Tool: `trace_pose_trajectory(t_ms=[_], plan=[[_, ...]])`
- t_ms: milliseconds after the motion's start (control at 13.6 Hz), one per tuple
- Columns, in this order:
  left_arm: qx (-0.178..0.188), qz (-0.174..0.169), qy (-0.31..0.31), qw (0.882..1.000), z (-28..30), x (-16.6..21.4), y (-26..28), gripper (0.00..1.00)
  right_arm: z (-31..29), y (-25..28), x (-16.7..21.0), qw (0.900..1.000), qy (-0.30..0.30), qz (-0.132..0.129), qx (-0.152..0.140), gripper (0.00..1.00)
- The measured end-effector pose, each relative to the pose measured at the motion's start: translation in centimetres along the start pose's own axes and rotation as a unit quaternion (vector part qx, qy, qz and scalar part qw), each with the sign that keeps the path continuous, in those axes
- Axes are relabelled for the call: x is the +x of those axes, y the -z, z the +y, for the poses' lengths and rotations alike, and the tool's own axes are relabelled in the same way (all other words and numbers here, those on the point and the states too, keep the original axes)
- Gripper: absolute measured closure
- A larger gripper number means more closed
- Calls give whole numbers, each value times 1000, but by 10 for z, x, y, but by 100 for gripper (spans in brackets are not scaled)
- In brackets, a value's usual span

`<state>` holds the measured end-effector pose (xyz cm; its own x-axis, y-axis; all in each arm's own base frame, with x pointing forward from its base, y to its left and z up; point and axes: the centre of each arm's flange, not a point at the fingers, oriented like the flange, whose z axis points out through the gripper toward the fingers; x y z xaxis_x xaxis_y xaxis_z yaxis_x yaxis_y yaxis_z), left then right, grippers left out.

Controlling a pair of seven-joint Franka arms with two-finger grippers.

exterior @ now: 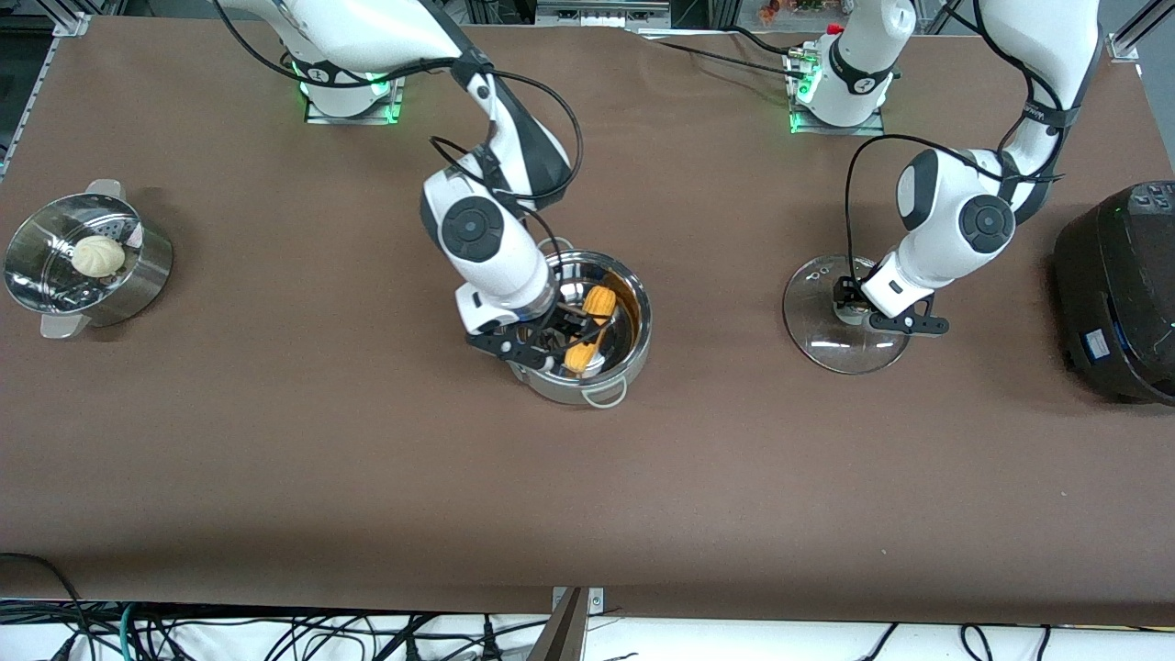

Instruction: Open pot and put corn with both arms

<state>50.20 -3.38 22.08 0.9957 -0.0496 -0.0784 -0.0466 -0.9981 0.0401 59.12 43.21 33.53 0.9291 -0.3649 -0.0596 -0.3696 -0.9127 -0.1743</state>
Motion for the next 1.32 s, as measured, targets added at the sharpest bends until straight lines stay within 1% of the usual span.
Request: trace_pose_trajectory(t_ms=[73, 147, 220, 293, 440, 587, 660, 733, 880, 1100, 1247, 1320], plan=[[0, 2, 0, 1000, 0, 1, 3, 16, 10, 19, 10, 1000, 11, -2, -11, 0], [0, 6, -1, 1000, 1, 2, 11, 5, 23, 41, 20, 999, 27, -6, -24, 0], [-1, 4, -1, 1000, 1, 3, 27, 0, 41, 65, 34, 998, 51, -13, -40, 0], [-2, -2, -2, 1000, 3, 3, 52, 0, 66, 89, 51, 994, 84, -23, -60, 0], [-5, -23, -2, 1000, 3, 5, 115, 0, 132, 129, 96, 983, 153, -49, -94, 0], [-9, -46, 1, 999, 0, 8, 190, 0, 198, 161, 136, 969, 213, -65, -111, 0], [-9, -54, -1, 999, 1, 9, 228, 0, 224, 174, 151, 963, 233, -69, -115, 0], [-2, -59, -5, 998, 5, 10, 260, 0, 244, 185, 159, 960, 244, -72, -117, 0], [17, -67, 0, 998, 23, 7, 299, 0, 273, 208, 161, 957, 248, -79, -126, 0], [24, -67, 4, 997, 40, 5, 312, 0, 299, 236, 148, 952, 265, -95, -121, 0], [23, -68, 9, 997, 35, 6, 312, 0, 316, 256, 135, 949, 277, -92, -121, 0], [23, -68, 11, 997, 32, 6, 312, 0, 324, 266, 128, 951, 272, -86, -118, 0]])
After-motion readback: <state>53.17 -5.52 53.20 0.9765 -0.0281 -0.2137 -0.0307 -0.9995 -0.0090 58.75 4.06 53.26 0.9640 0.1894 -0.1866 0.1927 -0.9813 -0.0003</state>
